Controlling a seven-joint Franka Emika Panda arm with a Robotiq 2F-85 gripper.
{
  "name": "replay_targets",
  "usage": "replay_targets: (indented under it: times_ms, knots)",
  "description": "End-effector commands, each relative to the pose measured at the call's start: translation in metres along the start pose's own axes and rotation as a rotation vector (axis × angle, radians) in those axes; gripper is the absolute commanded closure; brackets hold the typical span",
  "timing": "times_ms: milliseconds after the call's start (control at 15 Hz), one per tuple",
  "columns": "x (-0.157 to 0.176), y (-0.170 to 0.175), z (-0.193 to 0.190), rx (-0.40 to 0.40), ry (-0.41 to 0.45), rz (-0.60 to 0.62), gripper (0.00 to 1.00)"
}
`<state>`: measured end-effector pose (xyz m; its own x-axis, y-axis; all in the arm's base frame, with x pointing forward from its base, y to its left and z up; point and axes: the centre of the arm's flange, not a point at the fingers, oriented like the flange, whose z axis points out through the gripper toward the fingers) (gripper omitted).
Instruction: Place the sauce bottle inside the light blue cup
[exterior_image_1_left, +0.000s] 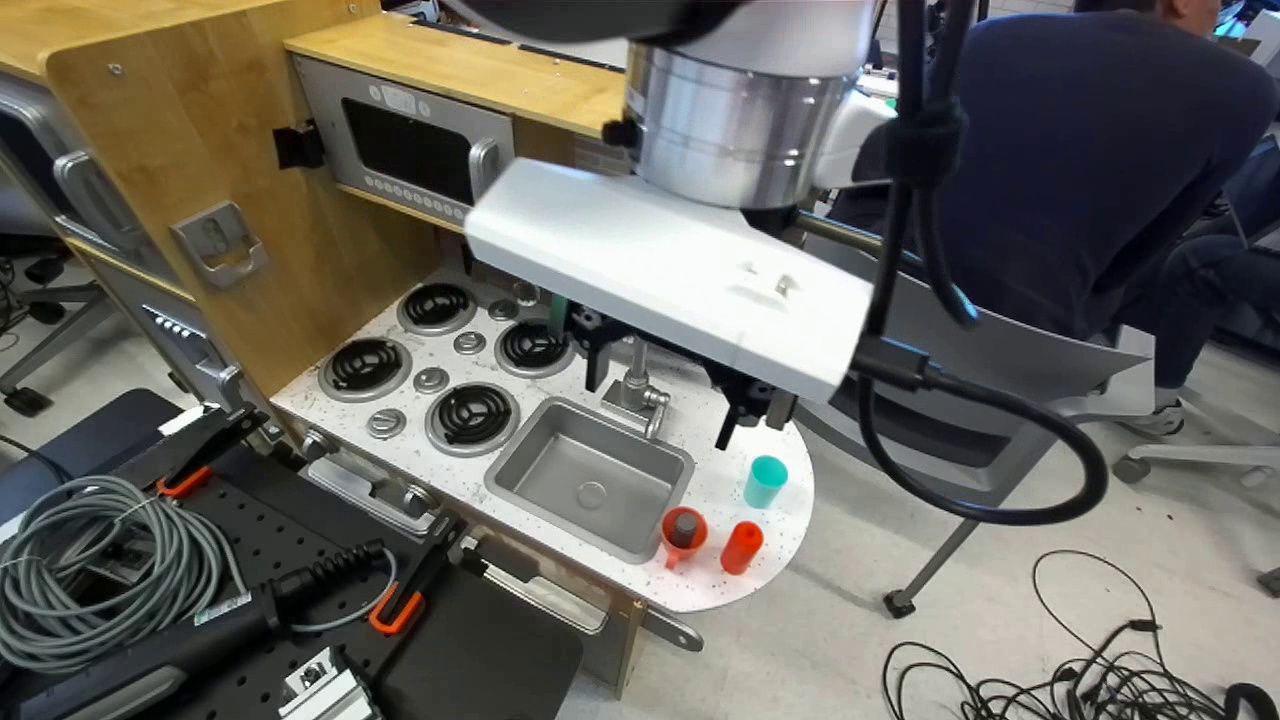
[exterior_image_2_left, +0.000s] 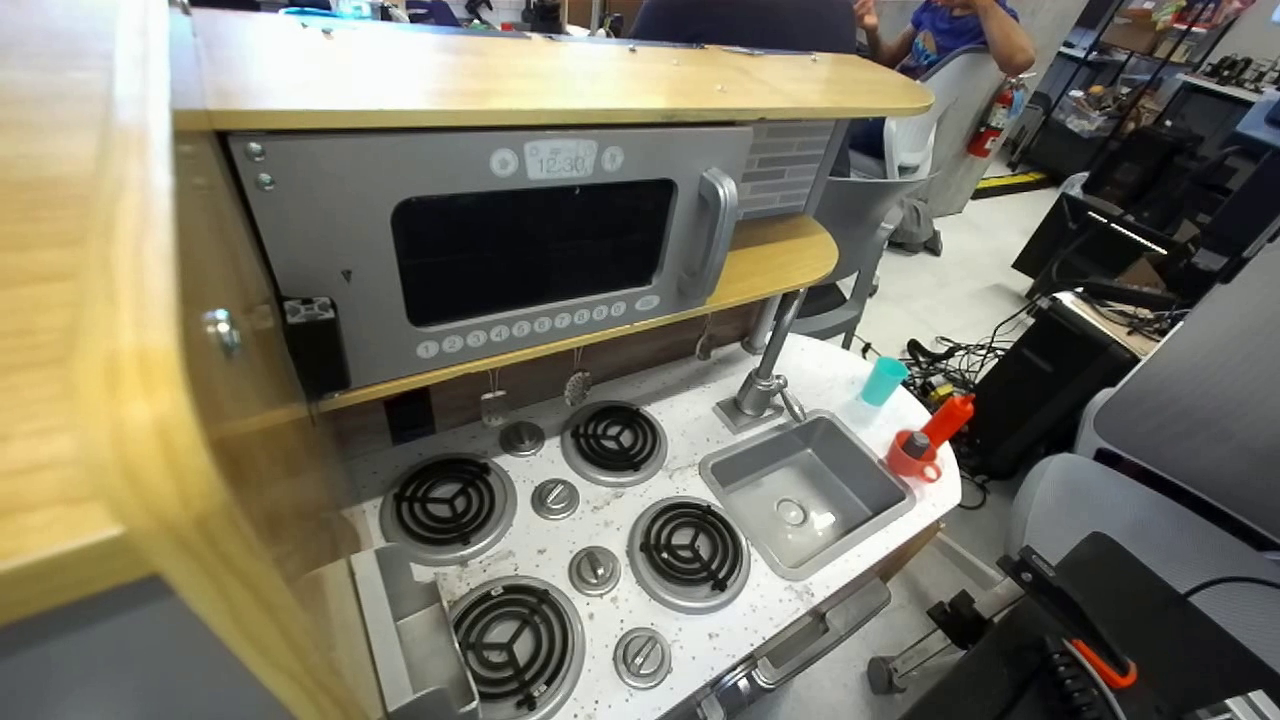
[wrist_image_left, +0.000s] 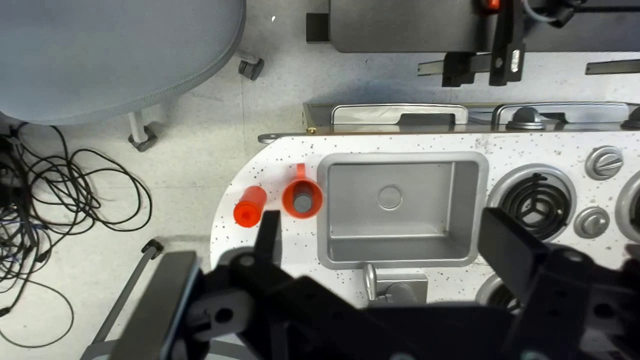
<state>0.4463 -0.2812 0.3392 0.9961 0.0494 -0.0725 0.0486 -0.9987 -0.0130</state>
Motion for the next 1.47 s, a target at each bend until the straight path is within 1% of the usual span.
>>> replay_targets:
  times_ms: [0, 133, 533, 800, 1133, 1400]
  knots:
    - [0.034, 0.047, 0.024, 0.0, 0.008, 0.001, 0.0]
    - [0.041, 0.065, 0.038, -0.018, 0.015, 0.004, 0.0]
    - [0.053, 0.11, 0.088, -0.014, 0.012, 0.023, 0.0]
    - [0.059, 0.134, 0.119, -0.048, 0.014, 0.03, 0.0]
    - [0.062, 0.142, 0.156, -0.077, 0.066, 0.051, 0.0]
    - [0.069, 0.145, 0.179, -0.055, 0.036, 0.074, 0.0]
